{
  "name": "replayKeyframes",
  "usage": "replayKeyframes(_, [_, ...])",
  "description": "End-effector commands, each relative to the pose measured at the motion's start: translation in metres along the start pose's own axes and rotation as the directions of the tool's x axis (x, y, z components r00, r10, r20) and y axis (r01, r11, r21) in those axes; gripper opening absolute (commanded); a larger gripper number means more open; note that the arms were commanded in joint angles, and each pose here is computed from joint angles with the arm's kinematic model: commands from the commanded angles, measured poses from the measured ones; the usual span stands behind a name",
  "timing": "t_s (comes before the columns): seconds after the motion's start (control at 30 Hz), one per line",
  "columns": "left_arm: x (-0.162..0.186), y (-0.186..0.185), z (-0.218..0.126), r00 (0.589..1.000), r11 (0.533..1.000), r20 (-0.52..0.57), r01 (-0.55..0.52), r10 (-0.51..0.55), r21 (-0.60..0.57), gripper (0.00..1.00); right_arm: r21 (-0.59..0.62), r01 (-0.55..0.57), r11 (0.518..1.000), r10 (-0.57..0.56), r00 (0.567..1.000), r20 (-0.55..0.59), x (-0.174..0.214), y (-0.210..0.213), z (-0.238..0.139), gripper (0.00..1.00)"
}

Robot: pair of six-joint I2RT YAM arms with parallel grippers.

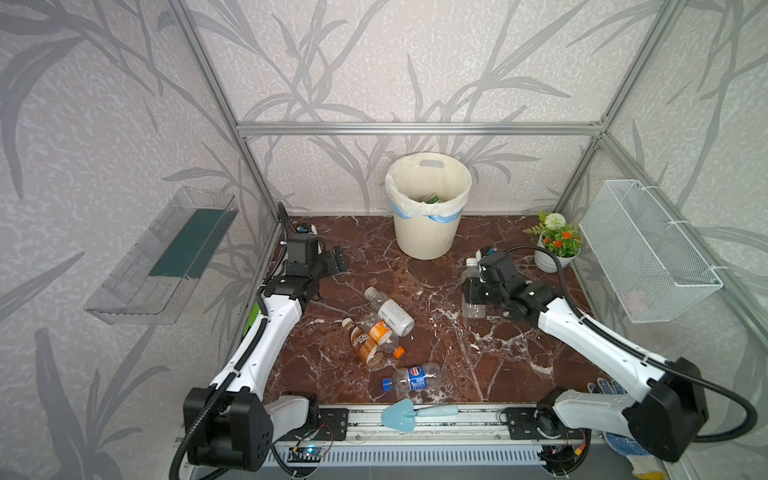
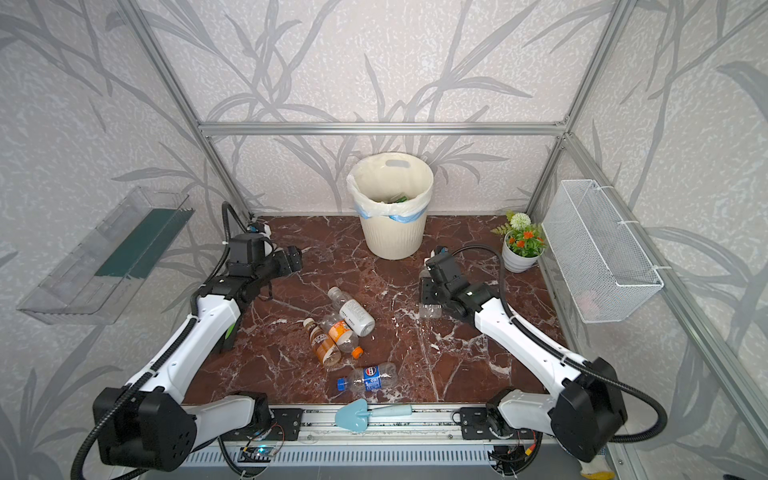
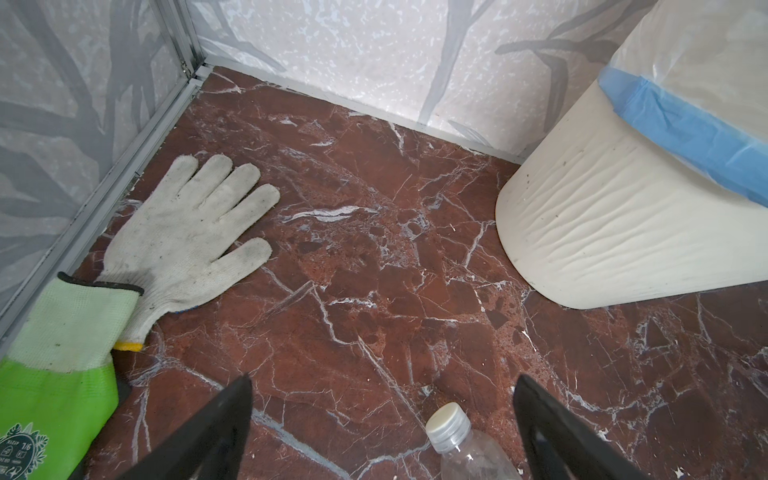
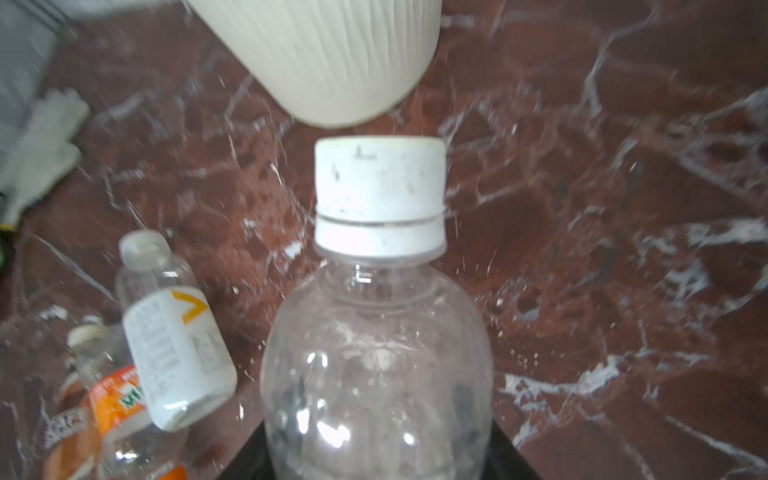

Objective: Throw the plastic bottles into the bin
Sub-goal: 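Grasp the upright clear white-capped bottle with the right gripper, then lift the clear bottle over the bin with the right gripper and release it, then withdraw the right arm while the left gripper reaches toward the second Nescafe bottle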

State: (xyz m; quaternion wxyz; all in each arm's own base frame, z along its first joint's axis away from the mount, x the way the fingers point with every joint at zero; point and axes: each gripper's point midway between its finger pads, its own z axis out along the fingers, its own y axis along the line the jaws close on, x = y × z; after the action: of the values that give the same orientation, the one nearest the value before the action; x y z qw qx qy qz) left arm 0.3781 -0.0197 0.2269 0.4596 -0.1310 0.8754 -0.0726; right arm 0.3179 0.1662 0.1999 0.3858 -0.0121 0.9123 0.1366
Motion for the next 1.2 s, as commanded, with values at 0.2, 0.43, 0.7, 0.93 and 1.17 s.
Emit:
replayKeyframes(0.2, [0.004, -0.004, -0.025, 0.993, 0.993, 0.053, 0.101, -0.105, 0.061, 0.95, 0.094, 0.256, 0.962, -0.261, 0.766, 0.588, -0.131, 0.003, -0.117, 0.55])
replayKeyframes(0.43, [0.023, 0.001, -0.042, 0.991, 0.989, 0.053, 0.122, -0.126, 0.081, 0.95, 0.065, 0.352, 0.934, -0.254, 0.524, 0.813, -0.192, 0.041, -0.191, 0.59])
replayKeyframes(0.7, [0.043, 0.009, -0.050, 0.983, 0.982, 0.037, 0.175, -0.178, 0.075, 0.94, -0.202, 0.526, 0.826, -0.306, 0.721, 0.622, -0.319, 0.141, -0.087, 0.74])
replayKeyframes(0.93, [0.070, 0.022, -0.070, 0.981, 0.980, 0.040, 0.189, -0.192, 0.065, 0.94, -0.101, 0.367, 0.925, -0.270, 0.819, 0.506, -0.334, 0.096, -0.053, 0.99])
replayKeyframes(1.17, [0.082, 0.022, -0.083, 0.978, 0.975, -0.016, 0.210, -0.209, 0.067, 0.94, -0.072, 0.379, 0.923, -0.258, 0.744, 0.616, -0.316, 0.086, -0.075, 0.99])
